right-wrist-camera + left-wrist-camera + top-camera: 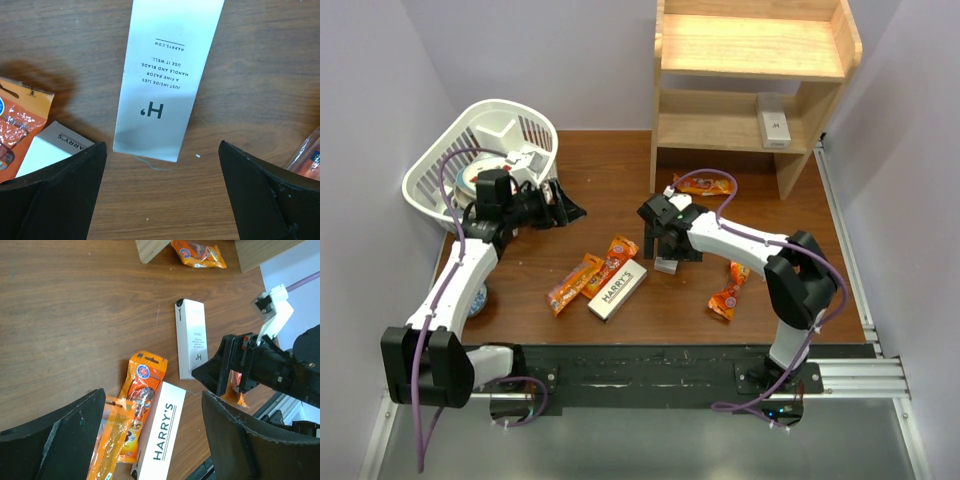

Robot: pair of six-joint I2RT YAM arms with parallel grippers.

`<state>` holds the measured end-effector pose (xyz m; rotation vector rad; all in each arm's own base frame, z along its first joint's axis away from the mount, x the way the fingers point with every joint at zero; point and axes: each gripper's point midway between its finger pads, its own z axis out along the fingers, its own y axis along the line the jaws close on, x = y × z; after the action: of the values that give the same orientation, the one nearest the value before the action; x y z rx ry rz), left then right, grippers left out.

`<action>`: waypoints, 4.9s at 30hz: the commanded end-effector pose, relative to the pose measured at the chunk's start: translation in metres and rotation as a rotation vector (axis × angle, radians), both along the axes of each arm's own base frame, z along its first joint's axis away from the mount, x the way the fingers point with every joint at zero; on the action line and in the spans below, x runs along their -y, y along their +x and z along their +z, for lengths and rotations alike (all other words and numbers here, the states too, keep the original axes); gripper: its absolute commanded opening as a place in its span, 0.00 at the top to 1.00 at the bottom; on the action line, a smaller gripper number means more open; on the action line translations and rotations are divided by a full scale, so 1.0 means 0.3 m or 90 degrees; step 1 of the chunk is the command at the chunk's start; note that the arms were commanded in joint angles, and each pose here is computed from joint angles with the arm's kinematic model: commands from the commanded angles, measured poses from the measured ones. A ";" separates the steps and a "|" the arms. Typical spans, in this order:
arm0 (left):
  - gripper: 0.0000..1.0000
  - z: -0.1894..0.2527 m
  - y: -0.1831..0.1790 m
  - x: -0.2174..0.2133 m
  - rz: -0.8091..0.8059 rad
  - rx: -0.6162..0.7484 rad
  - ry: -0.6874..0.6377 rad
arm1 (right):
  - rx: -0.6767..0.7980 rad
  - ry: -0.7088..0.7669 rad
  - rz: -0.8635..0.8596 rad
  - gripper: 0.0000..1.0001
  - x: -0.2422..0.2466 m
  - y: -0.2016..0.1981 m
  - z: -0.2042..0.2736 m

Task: Place and organize the shaving razors onto the shelf

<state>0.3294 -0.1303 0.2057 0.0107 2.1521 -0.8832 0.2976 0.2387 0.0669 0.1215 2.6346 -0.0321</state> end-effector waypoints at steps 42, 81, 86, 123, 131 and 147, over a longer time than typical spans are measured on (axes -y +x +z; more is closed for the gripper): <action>0.15 0.089 0.115 -0.030 0.031 0.035 -0.066 | 0.350 -0.092 0.189 0.86 0.287 0.181 0.640; 0.15 0.094 0.160 -0.003 0.010 0.019 -0.100 | 0.494 -0.159 -0.024 0.83 0.521 0.780 0.803; 0.15 0.090 0.165 0.000 0.009 0.016 -0.106 | 0.488 -0.160 -0.032 0.77 0.547 0.793 0.787; 0.15 0.088 0.155 0.012 0.004 0.011 -0.130 | 0.472 -0.142 -0.019 0.17 0.592 0.752 0.782; 0.15 0.096 0.156 0.013 0.005 0.015 -0.133 | 0.491 -0.099 -0.005 0.01 0.567 0.703 0.860; 0.15 0.094 0.161 0.016 0.007 0.010 -0.141 | 0.453 -0.060 0.012 0.03 0.546 0.631 0.793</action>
<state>0.3752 -0.1343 0.2207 -0.1349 2.0720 -1.0868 0.4863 0.0682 0.3057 0.0572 1.9280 -0.1342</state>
